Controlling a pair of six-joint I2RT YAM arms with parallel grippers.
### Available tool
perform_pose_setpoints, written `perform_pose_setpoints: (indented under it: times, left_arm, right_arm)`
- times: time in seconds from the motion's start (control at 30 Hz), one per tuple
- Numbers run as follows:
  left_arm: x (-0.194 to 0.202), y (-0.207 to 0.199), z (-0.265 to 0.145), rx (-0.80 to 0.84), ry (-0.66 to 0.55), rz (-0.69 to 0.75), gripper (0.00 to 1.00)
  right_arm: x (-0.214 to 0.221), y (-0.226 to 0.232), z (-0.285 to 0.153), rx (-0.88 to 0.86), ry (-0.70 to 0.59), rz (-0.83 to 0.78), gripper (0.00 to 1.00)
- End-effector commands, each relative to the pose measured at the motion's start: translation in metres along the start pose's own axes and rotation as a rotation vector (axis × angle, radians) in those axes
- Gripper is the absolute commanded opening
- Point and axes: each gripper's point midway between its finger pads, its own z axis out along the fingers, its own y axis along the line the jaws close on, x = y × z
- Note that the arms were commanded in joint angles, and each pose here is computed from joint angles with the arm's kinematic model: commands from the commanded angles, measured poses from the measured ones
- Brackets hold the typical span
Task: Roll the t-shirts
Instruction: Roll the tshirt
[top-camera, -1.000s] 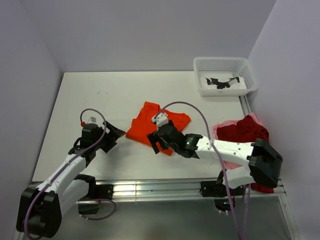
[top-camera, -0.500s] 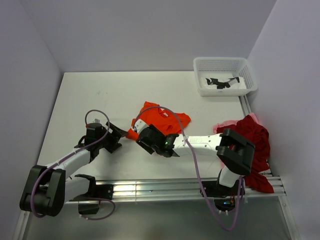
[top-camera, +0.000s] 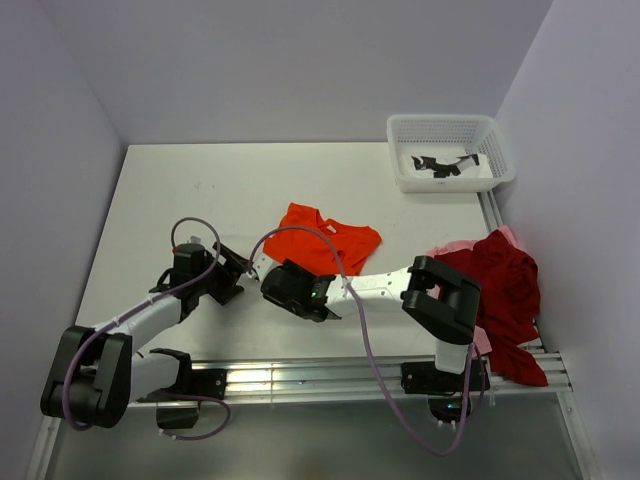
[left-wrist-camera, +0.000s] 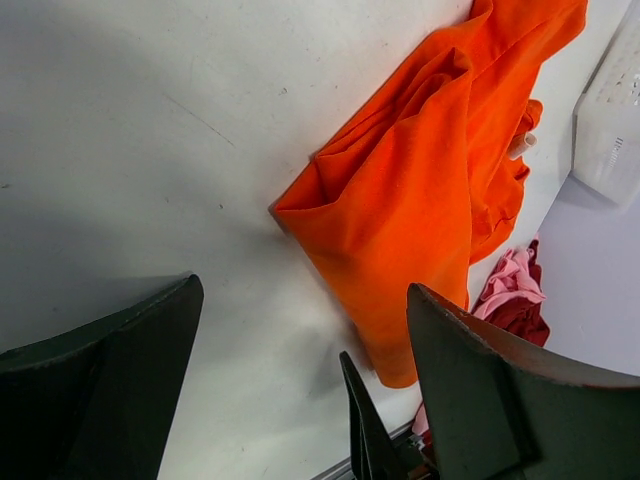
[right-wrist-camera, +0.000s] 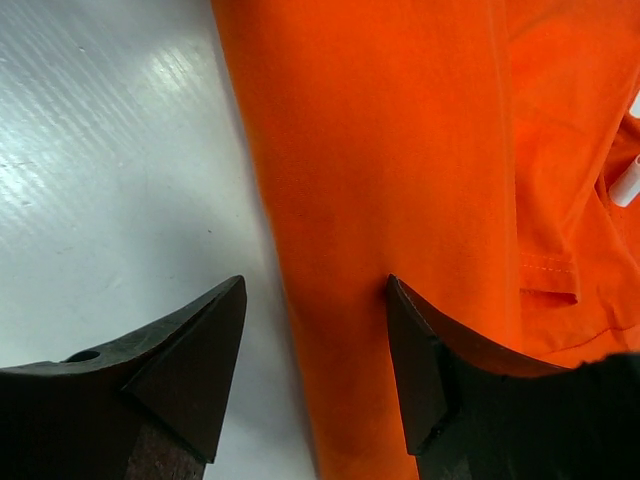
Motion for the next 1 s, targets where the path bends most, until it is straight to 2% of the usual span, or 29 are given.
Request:
perform_pose_setpoints:
  times: [0.0, 0.33, 0.73, 0.97]
  left_arm:
    - [-0.005, -0.018, -0.002, 0.043, -0.001, 0.036, 0.89]
    - [-0.007, -0.026, 0.003, 0.101, -0.023, 0.001, 0.85]
    - [0.002, -0.016, 0.022, 0.069, -0.014, -0.046, 0.82]
    - [0.001, -0.002, 0.035, 0.028, -0.047, -0.1, 0.67]
  right_arm:
    - [-0.017, -0.008, 0.002, 0.056, -0.034, -0.005, 0.65]
    - [-0.023, -0.018, -0.001, 0.107, -0.083, 0.025, 0.64]
    - [-0.034, -0.025, -0.02, 0.091, -0.181, 0.084, 0.64]
    - [-0.035, -0.029, -0.03, 0.088, -0.218, 0.109, 0.65]
